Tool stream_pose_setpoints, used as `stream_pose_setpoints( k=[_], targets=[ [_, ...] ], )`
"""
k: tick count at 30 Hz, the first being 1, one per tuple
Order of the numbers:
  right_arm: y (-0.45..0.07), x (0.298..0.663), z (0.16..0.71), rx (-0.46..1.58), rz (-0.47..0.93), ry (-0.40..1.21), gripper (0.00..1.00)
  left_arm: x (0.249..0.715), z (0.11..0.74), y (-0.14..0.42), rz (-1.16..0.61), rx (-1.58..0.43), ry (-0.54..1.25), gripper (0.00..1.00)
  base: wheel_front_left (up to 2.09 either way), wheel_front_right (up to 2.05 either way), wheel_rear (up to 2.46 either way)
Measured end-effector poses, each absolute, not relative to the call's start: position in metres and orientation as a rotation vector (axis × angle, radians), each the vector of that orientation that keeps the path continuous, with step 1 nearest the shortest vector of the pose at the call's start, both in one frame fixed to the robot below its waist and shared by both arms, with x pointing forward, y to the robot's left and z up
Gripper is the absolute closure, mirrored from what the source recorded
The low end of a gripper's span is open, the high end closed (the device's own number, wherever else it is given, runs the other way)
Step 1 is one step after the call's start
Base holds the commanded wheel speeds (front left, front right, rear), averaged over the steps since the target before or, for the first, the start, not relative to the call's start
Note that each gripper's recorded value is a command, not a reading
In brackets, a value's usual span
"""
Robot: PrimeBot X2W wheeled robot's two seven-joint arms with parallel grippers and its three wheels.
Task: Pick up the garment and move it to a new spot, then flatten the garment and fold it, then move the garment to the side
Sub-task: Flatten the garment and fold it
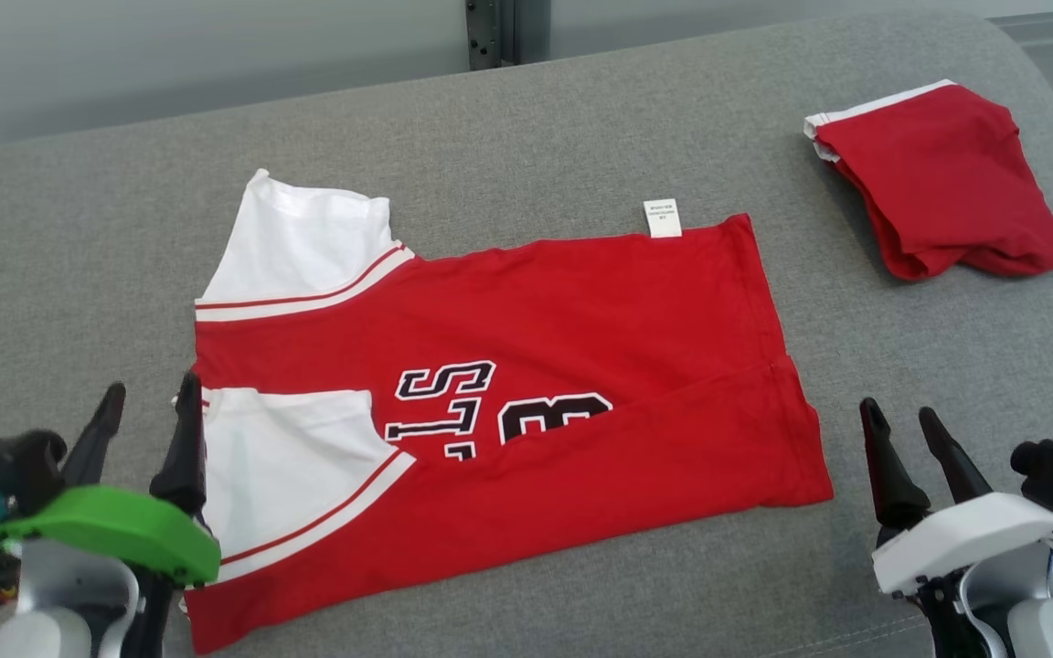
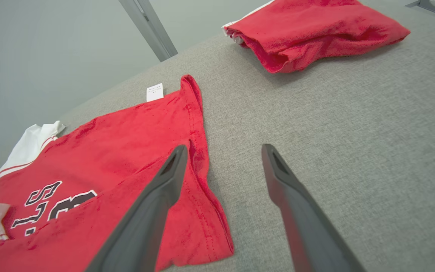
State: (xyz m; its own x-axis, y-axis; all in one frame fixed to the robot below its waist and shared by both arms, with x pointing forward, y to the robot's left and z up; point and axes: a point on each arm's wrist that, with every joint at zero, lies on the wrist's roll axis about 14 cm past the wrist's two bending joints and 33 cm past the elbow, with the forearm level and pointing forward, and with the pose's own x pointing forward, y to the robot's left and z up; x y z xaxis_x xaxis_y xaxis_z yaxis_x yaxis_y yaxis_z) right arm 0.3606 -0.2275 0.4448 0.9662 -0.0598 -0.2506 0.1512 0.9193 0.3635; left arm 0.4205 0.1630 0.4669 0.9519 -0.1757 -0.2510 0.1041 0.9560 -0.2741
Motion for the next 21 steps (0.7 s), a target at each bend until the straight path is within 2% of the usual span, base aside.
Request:
stream_pose_setpoints(
  k=[6, 14, 21],
  targets=[
    [-0.209, 0.39, 0.464, 0.362, -0.024, 0.191, 0.0, 0.48, 0.486, 0.152, -0.242, -0.124, 0.267, 0.0, 0.0, 0.0, 0.0],
    [-0.19, 0.417, 0.458, 0.353, 0.035, 0.195, 0.0, 0.533, 0.455, 0.121, -0.33, -0.053, 0.379, 0.0, 0.0, 0.0, 0.0],
    [-0.188, 0.429, 0.44, 0.349, 0.045, 0.225, 0.0, 0.573, 0.422, 0.117, -0.308, -0.023, 0.452, 0.0, 0.0, 0.0, 0.0]
  ],
)
